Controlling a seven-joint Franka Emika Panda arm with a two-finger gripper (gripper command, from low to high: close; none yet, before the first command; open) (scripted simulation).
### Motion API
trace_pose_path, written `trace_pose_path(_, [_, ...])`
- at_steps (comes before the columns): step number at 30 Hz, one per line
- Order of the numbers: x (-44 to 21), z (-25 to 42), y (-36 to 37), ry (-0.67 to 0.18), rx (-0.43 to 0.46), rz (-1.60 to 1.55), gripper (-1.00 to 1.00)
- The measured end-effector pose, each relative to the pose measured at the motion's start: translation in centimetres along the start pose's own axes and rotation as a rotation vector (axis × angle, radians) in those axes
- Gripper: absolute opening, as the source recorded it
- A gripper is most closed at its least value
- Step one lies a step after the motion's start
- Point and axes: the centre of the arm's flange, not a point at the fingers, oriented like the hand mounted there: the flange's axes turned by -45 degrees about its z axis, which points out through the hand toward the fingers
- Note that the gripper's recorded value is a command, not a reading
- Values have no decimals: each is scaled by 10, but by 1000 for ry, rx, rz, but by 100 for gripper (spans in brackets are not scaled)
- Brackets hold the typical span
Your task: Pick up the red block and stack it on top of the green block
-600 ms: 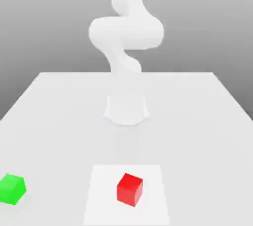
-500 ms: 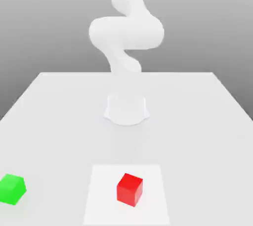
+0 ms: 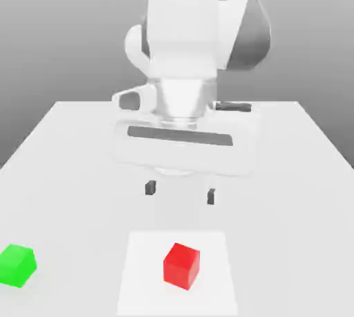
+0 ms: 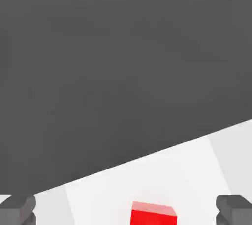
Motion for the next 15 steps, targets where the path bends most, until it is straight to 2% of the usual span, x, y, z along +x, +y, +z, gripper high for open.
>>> trace_pose_path(4, [-30, 68, 10, -101, -38, 59, 0])
trace_pose_path(9, [-40, 125, 13, -113, -43, 66, 0])
trace_pose_path(10, [-41, 131, 14, -114, -43, 66, -100])
trace_pose_path(15, [-41, 131, 13, -112, -43, 66, -100])
